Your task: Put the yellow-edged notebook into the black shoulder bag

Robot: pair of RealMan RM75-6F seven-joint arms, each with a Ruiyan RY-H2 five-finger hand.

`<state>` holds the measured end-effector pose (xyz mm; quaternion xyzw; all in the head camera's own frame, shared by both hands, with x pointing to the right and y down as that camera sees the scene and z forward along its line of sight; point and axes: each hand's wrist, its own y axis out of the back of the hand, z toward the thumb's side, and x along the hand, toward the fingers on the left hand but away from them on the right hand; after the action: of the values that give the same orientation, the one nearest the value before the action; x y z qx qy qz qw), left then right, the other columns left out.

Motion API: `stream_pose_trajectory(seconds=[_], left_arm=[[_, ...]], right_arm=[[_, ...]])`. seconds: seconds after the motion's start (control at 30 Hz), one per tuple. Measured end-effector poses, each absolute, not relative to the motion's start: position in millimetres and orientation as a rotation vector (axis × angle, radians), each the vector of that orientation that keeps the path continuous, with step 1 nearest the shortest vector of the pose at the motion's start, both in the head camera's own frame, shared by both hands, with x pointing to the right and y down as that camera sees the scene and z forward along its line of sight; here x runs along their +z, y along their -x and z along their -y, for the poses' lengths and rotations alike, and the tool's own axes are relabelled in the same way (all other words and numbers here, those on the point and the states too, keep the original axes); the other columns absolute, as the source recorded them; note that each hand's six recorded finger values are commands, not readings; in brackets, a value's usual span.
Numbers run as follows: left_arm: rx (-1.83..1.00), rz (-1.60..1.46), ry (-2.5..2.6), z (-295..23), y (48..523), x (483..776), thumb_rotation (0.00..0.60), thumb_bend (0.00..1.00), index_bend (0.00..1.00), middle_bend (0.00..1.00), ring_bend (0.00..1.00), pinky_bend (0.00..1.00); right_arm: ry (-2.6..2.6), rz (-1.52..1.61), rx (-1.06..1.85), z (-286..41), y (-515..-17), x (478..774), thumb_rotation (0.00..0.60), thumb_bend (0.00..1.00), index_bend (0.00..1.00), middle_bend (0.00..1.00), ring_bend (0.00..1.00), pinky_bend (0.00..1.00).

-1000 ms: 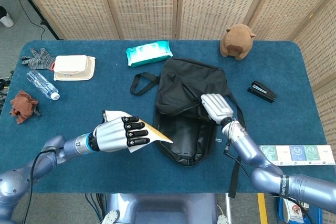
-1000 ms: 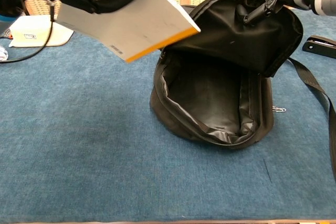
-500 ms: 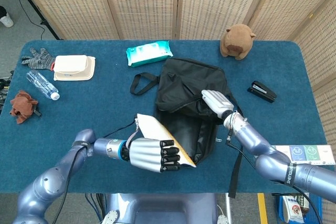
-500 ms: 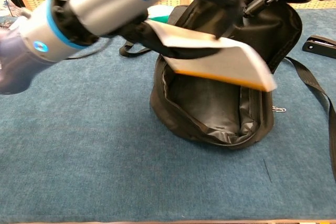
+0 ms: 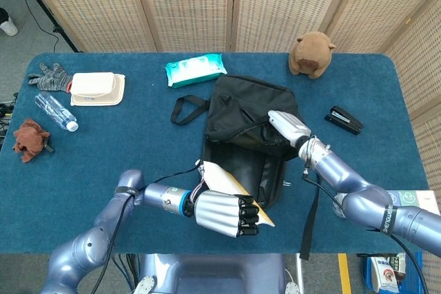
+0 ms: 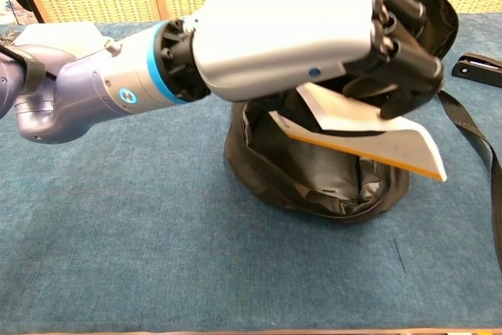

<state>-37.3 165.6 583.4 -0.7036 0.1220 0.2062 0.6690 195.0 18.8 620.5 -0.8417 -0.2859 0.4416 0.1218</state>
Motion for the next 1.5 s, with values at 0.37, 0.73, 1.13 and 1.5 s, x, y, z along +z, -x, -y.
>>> stream_pose_trajectory(seconds=[0.37, 0.73, 1.13, 1.5], left_arm=[[0.348, -0.130, 1.577, -169, 22, 613, 0.600, 0.41, 0.87, 0.78, 0.62, 0.82], [0.203, 0.040, 1.526, -172, 18, 652, 0.600, 0.40, 0.87, 0.77, 0.60, 0.82], [0.181, 0.098, 1.501, -178, 2, 661, 0.600, 0.39, 0.84, 0.75, 0.58, 0.82], [0.103, 0.129, 1.520, -176, -6, 675, 0.600, 0.35, 0.82, 0.74, 0.56, 0.82]], right_arm=[[2.494, 0.780, 1.292, -25, -196, 617, 0.600, 0.88, 0.61, 0.66, 0.69, 0.57], [2.578, 0.592, 1.241, -52, -169, 609, 0.600, 0.87, 0.61, 0.66, 0.67, 0.52], [2.547, 0.489, 1.094, -47, -125, 604, 0.600, 0.87, 0.61, 0.66, 0.66, 0.51], [2.547, 0.471, 1.045, -44, -109, 594, 0.600, 0.87, 0.61, 0.66, 0.66, 0.51]])
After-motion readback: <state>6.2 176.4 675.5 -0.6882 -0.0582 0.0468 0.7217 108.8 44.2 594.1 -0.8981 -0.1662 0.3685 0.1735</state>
